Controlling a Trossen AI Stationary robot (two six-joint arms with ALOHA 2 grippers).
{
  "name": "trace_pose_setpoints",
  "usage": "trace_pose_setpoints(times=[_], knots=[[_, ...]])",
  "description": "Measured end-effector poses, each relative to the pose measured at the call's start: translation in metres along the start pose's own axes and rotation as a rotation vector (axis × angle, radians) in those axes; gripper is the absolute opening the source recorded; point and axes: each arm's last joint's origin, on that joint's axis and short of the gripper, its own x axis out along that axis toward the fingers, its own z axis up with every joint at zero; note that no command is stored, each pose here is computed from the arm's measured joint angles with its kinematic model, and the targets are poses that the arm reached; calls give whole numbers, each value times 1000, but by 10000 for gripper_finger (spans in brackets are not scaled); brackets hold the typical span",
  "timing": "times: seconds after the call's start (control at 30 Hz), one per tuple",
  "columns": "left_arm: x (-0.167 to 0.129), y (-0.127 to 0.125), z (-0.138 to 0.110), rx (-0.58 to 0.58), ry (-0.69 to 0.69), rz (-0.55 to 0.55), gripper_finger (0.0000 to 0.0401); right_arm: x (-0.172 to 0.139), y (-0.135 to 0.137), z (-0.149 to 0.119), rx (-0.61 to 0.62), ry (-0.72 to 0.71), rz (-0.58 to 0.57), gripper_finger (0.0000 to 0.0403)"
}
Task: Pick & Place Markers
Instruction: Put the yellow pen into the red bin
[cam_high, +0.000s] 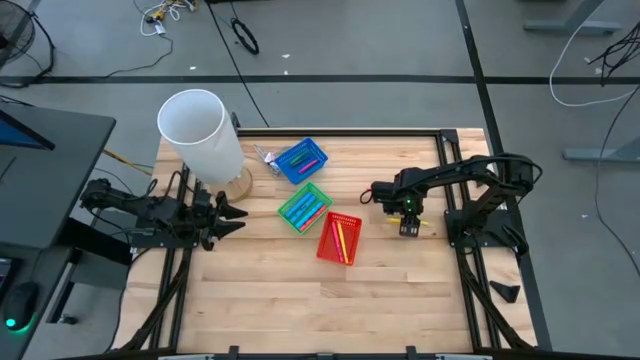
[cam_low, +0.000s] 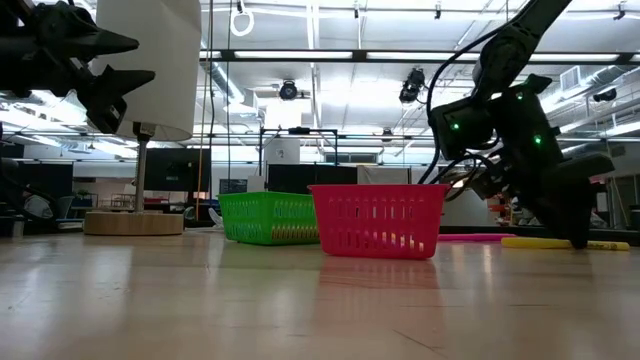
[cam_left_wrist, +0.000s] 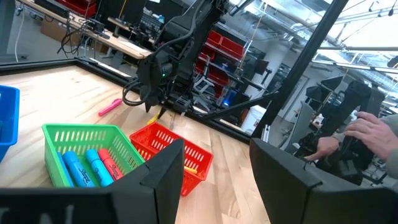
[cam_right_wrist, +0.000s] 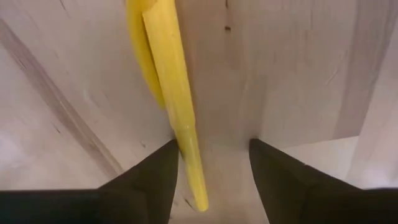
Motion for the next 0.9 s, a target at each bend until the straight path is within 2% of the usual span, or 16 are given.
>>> trace_pose_setpoints(times=[0.17,0.3,0.53,0.67,0.9], knots=[[0,0,0,0,0,0,188,3,0,1,-11,16,6,190],[0,0,0,0,0,0,188,3,0,1,-19,16,16,163],[0,0,0,0,0,0,188,4,0,1,-13,24,19,67],[0,0,0,0,0,0,188,3,1,2,35,21,24,14],[0,0,0,0,0,0,188,-3,1,7,181,-2,35,24]])
